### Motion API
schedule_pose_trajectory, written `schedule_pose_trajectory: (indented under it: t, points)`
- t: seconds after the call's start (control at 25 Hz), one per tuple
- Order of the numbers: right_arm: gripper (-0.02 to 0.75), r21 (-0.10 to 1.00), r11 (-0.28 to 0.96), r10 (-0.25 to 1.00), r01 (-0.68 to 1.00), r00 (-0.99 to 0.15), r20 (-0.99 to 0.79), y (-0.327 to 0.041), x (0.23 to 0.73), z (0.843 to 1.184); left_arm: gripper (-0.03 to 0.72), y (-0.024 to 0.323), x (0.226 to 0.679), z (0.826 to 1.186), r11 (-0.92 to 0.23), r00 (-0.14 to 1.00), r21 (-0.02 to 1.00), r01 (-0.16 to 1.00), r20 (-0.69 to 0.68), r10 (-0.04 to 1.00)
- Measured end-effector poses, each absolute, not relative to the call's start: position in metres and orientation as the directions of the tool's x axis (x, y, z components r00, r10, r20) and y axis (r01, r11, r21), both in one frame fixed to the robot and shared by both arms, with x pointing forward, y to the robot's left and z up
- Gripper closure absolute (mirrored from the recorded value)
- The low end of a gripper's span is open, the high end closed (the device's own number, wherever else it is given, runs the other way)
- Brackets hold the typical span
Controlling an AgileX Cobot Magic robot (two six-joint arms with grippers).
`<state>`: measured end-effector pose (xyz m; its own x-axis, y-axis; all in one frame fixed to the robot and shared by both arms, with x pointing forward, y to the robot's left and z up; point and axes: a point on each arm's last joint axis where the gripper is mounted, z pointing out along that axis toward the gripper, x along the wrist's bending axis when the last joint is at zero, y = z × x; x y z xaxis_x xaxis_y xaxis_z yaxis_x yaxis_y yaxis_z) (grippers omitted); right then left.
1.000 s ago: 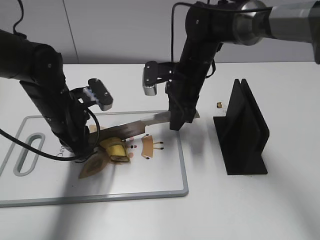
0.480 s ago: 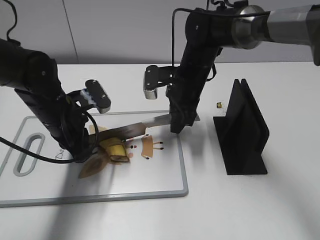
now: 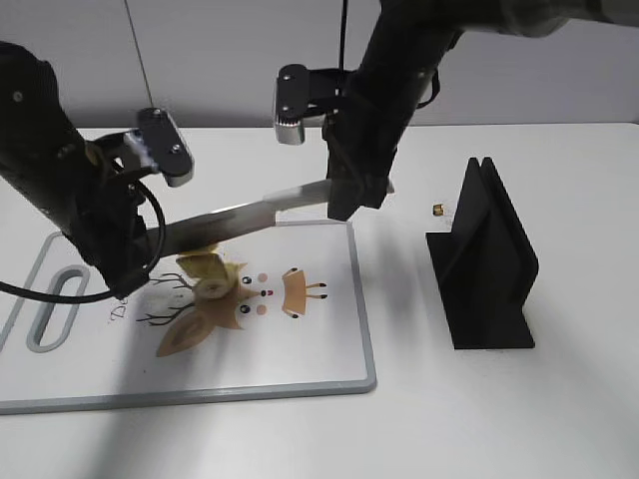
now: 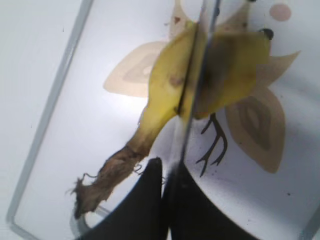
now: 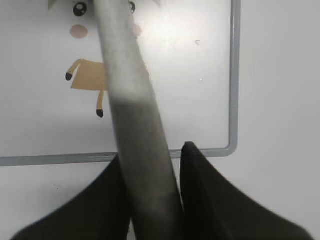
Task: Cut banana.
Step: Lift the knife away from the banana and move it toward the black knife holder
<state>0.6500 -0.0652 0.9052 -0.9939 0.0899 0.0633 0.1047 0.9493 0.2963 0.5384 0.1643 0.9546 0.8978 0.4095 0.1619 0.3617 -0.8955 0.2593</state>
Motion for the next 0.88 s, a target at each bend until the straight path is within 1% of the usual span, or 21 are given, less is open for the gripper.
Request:
schedule_pose_trajectory:
  t: [0.2, 0.48, 0.88]
  points:
    - [0.516, 0.296, 0.949, 0.09, 0.105, -0.994, 0.063, -0.065, 0.65, 0.905, 0.69, 0.168, 0.532, 0.98, -0.898, 0.892, 0.288, 0.333, 0.214, 0.399]
    - [0.516, 0.296, 0.949, 0.09, 0.105, -0.994, 0.063, -0.065, 0.65, 0.905, 0.69, 0.171, 0.526, 0.992, -0.899, 0.891, 0.293, 0.326, 0.221, 0.396]
    - [0.516, 0.296, 0.949, 0.09, 0.105, -0.994, 0.063, -0.065, 0.65, 0.905, 0.688, 0.177, 0.513, 1.025, -0.897, 0.875, 0.336, 0.287, 0.289, 0.388]
